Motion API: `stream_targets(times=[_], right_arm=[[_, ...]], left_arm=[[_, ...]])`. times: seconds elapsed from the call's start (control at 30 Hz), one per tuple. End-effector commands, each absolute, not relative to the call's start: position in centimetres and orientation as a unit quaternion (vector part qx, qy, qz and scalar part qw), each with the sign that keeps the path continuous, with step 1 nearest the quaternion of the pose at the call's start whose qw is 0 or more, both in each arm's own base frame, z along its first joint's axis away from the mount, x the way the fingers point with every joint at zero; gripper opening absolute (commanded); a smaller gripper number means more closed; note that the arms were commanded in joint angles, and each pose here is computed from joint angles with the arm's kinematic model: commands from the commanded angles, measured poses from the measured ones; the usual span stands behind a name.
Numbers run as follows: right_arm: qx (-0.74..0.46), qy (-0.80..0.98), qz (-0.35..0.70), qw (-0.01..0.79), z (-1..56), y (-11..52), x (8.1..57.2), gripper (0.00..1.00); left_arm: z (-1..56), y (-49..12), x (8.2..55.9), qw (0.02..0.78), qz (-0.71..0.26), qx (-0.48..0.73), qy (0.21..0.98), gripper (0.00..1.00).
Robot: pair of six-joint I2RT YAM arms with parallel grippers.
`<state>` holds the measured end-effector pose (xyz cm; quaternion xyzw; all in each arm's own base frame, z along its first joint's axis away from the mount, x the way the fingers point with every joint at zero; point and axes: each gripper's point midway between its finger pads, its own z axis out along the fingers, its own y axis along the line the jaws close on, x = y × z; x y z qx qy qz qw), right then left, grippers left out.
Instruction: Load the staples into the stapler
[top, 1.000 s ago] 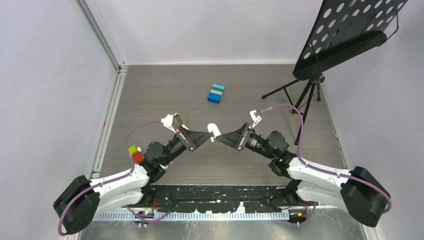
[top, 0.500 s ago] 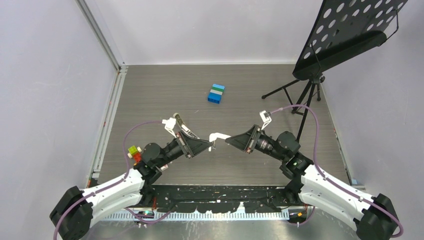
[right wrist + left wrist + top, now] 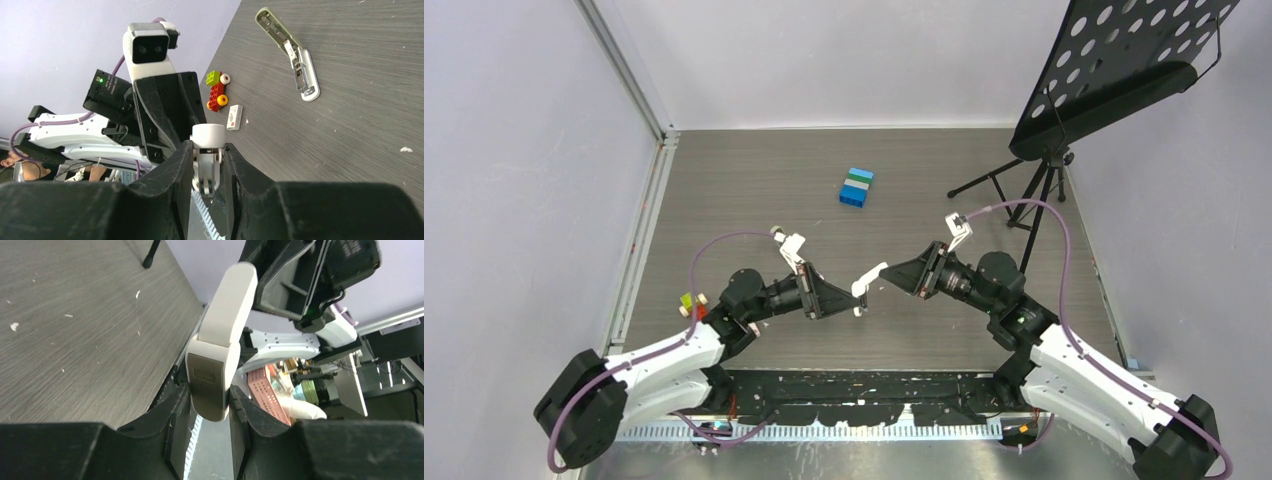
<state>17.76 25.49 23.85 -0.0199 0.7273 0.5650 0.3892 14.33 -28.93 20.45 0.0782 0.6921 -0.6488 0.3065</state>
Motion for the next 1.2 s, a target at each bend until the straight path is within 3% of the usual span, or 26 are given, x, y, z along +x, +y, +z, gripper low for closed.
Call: stream_targets(times=[0.0, 0.6, 0.83, 1.17], right_arm=[[-0.036, 0.697, 0.585, 0.414, 27.6, 26.4, 18.7, 0.00], [-0.063, 0.729, 0.572, 0.371, 25.8, 28.4, 19.5, 0.02], [-0.053, 0.741, 0.553, 0.377, 25.1, 27.5, 19.5, 0.16], [-0.040, 0.779, 0.485, 0.396, 23.1, 25.1, 19.3, 0.44]], left_arm=[[21.6, -30.3, 12.8, 0.275, -0.671, 0.149, 0.672, 0.00], [21.1, -31.6, 13.2, 0.270, -0.669, 0.149, 0.677, 0.00], [20.3, -30.7, 15.7, 0.316, -0.651, 0.067, 0.687, 0.00], [19.4, -30.3, 17.2, 0.326, -0.636, 0.017, 0.699, 0.00]])
